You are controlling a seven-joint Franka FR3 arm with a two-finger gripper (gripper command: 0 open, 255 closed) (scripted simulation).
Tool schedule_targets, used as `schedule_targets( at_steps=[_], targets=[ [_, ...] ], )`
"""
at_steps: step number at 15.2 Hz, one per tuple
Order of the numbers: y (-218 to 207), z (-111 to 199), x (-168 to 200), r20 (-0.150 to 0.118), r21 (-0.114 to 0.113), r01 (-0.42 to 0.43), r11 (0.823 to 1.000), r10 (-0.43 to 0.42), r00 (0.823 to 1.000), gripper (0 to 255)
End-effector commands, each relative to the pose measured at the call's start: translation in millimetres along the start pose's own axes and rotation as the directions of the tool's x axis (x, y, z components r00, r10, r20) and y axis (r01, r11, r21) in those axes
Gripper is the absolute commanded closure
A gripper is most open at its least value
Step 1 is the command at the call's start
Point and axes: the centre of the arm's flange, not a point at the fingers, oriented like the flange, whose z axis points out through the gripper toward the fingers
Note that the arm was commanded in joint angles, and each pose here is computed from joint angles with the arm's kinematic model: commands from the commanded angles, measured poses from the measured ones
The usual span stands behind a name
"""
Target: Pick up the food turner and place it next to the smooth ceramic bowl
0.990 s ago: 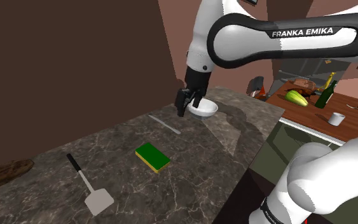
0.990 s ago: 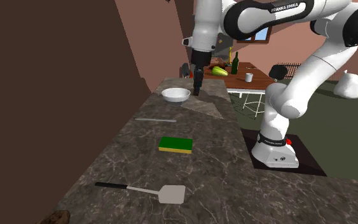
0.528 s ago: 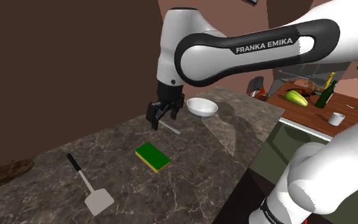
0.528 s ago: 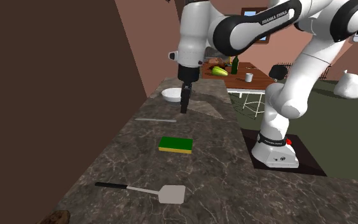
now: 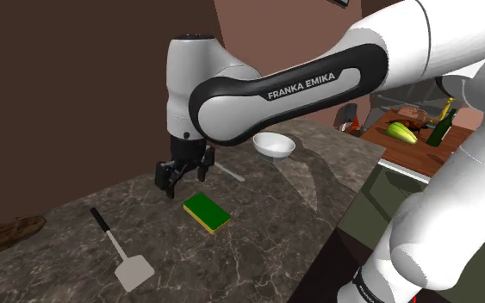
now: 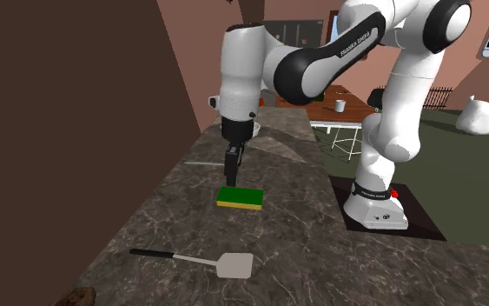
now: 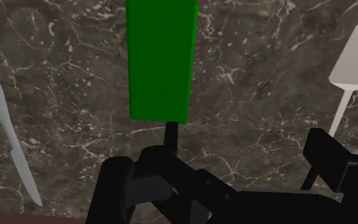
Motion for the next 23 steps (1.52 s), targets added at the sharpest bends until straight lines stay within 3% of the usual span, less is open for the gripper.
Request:
schedule_targets(
  at_steps=[1,14,23],
  targets=[
    [-23.1,11.4,11.0,0.003,0.003,-0.008,1.000,0.008,1.000,0],
    [-157.6,86.6,77.1,0.021,0.015,-0.038,0.999,0.038,0.999,0],
    [-158.3,126.6,76.3,0.021,0.015,-0.038,0.999,0.038,0.999,0]
  ],
)
